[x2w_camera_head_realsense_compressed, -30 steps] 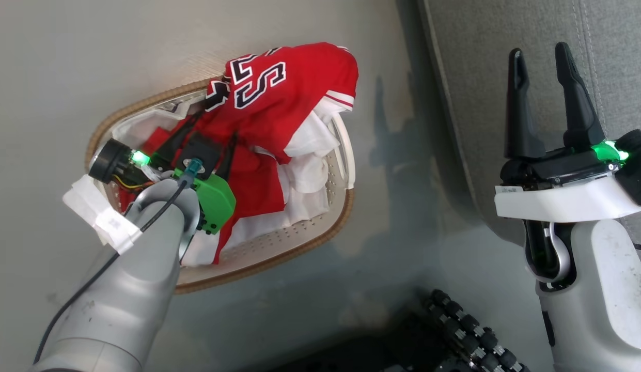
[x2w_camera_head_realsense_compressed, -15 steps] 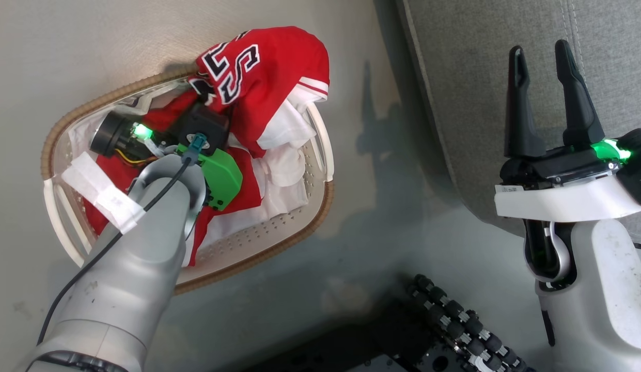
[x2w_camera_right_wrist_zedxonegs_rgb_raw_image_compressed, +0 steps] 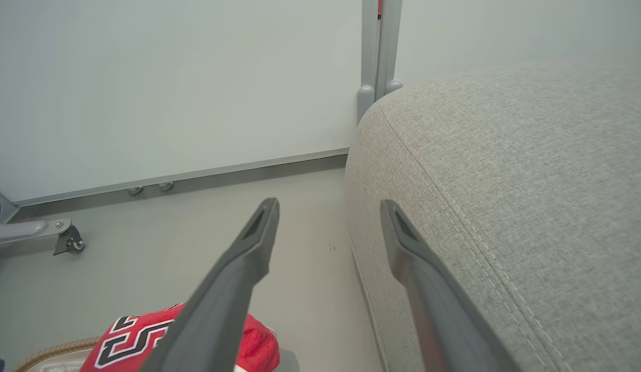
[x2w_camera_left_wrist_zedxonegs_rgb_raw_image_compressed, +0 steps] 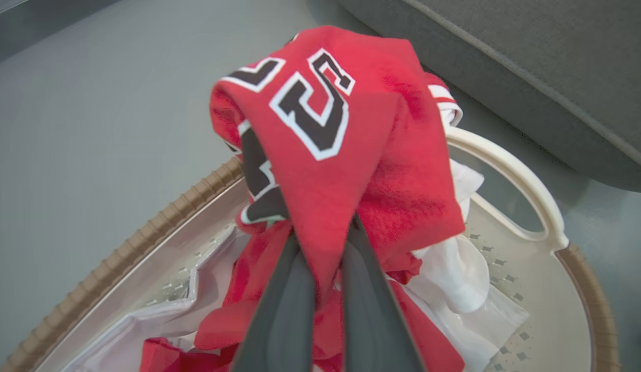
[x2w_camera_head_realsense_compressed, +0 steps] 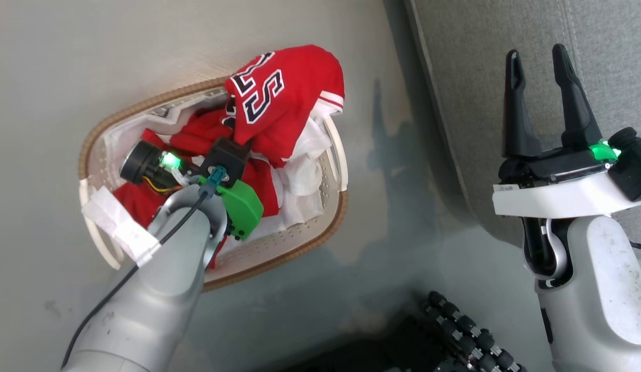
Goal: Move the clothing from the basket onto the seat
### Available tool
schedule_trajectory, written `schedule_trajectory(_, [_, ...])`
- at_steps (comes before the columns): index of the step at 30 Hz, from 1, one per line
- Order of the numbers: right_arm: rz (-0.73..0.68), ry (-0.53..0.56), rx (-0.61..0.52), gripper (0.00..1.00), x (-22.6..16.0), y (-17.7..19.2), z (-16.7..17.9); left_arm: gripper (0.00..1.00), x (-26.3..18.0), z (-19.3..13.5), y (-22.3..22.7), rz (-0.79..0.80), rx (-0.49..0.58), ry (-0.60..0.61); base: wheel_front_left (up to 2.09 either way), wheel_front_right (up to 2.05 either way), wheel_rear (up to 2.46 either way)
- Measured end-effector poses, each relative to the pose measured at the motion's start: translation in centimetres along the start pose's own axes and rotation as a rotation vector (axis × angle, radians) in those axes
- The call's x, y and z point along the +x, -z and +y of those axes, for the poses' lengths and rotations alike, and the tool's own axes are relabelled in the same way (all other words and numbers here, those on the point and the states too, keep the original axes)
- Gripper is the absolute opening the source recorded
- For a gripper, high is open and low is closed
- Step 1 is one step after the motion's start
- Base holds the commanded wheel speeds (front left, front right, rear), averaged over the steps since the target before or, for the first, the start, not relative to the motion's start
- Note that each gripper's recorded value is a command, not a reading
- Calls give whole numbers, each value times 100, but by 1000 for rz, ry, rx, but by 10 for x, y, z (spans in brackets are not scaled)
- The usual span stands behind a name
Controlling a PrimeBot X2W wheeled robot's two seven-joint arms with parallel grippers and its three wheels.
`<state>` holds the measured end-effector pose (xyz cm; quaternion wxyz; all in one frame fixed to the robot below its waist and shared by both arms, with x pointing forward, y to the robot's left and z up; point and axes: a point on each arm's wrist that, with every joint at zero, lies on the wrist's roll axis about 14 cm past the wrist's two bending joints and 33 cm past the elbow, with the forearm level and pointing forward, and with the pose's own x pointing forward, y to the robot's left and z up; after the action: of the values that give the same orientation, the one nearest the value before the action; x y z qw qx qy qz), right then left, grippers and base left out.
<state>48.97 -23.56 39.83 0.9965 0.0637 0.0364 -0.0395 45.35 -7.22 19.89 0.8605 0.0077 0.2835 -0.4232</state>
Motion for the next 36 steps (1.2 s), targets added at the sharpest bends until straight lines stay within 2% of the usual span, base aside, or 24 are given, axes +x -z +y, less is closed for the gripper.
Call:
schedule_trajectory(9, [-24, -14, -20, 100, -12, -19, 8, 0, -38, -5, -30, -60, 46, -26, 0, 0, 0])
schedule_trajectory(16, [-38, -29, -20, 100, -33, -36, 16, 0, -72, -11, -58, -91, 157, -38, 0, 0, 0])
schedule_trajectory(31, [-118, -86, -2, 100, -92, -80, 40, 0, -144, -26, -168, -262, 390, -123, 0, 0, 0])
schedule_trajectory(36, [-175, -126, -2, 100, -104, -101, 53, 0, -172, -20, -231, -340, 459, -187, 0, 0, 0])
